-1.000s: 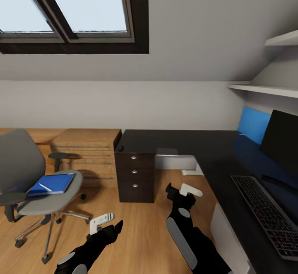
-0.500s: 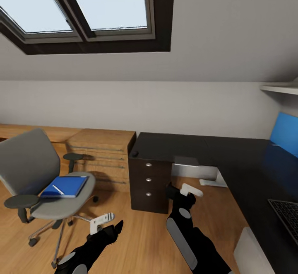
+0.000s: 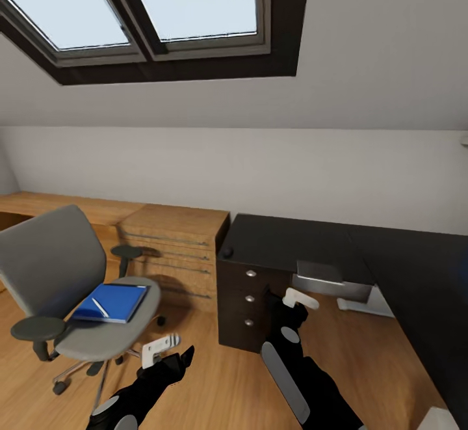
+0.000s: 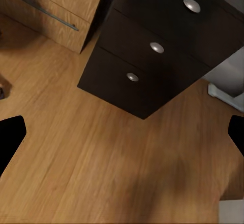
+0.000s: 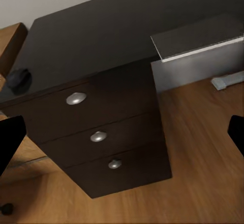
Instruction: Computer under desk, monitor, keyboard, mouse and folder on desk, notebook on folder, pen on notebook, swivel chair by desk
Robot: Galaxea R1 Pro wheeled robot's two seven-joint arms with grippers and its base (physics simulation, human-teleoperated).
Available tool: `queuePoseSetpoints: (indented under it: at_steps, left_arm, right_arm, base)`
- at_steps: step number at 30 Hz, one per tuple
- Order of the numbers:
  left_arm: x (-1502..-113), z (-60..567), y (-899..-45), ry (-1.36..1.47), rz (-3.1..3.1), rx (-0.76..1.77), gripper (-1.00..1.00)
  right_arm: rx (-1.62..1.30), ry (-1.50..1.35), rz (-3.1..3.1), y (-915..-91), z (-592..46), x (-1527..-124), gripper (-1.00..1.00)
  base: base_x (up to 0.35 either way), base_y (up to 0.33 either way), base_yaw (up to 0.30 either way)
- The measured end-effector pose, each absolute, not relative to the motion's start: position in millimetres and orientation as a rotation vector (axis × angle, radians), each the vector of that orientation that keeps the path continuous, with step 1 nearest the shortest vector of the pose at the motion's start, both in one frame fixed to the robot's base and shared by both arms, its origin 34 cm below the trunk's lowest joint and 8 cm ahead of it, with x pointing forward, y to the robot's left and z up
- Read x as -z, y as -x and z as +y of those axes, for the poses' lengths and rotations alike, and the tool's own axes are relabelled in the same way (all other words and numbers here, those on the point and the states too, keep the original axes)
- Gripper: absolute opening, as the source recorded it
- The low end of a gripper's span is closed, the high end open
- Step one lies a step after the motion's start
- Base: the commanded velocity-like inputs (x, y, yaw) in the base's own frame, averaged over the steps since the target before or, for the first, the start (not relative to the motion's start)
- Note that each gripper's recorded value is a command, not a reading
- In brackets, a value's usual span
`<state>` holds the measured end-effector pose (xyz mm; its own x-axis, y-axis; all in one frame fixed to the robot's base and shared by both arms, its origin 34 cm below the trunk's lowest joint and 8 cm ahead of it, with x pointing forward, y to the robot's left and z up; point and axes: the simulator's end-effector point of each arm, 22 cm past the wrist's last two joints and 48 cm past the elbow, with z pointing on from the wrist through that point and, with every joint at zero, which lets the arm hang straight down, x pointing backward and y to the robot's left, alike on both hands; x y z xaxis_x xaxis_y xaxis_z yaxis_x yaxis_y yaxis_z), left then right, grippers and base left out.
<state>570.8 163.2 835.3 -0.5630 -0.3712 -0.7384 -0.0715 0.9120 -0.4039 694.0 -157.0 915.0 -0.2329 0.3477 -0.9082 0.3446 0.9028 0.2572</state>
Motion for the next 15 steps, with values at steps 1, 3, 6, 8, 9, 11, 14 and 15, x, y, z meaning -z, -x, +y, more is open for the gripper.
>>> queuePoseSetpoints:
  at_steps: [1, 3, 6, 8, 9, 11, 14, 15]
  left_arm:
    - [-835.3, 162.9, -570.7, 0.314, 2.147, 0.412, 1.00]
    - [-835.2, 162.3, -570.5, 0.313, 2.148, 0.413, 1.00]
    - [-835.2, 161.4, -570.3, 0.309, 2.148, 0.413, 1.00]
    - [-835.2, 160.9, -570.2, 0.308, 2.148, 0.413, 1.00]
    - [-835.2, 161.0, -570.2, 0.308, 2.148, 0.413, 1.00]
    - [-835.2, 160.9, -570.2, 0.307, 2.148, 0.412, 1.00]
    - [-835.1, 161.0, -570.2, 0.307, 2.148, 0.412, 1.00]
    - [-835.1, 161.0, -570.2, 0.307, 2.148, 0.412, 1.00]
  right_arm:
    - [-0.003, -0.515, 1.837, -693.9, -157.1, -914.8, 1.00]
    - [-0.002, -0.515, 1.837, -693.9, -157.1, -914.5, 1.00]
    - [-0.001, -0.517, 1.836, -694.0, -157.7, -914.8, 1.00]
    - [-0.001, -0.517, 1.836, -694.0, -157.8, -914.9, 1.00]
    - [0.000, -0.516, 1.836, -694.1, -158.1, -914.9, 1.00]
    - [-0.001, -0.517, 1.834, -694.1, -158.0, -915.6, 1.00]
    - [-0.002, -0.518, 1.833, -694.1, -157.9, -916.4, 1.00]
    - [-0.002, -0.518, 1.833, -694.2, -157.9, -916.5, 1.00]
  base:
    - [0.329, 0.000, 0.007]
    - [0.328, -0.016, 0.004]
    - [0.321, -0.084, 0.002]
    - [0.318, -0.116, 0.001]
    - [0.316, -0.130, 0.000]
    - [0.315, -0.141, 0.000]
    - [0.312, -0.159, 0.000]
    - [0.309, -0.169, 0.000]
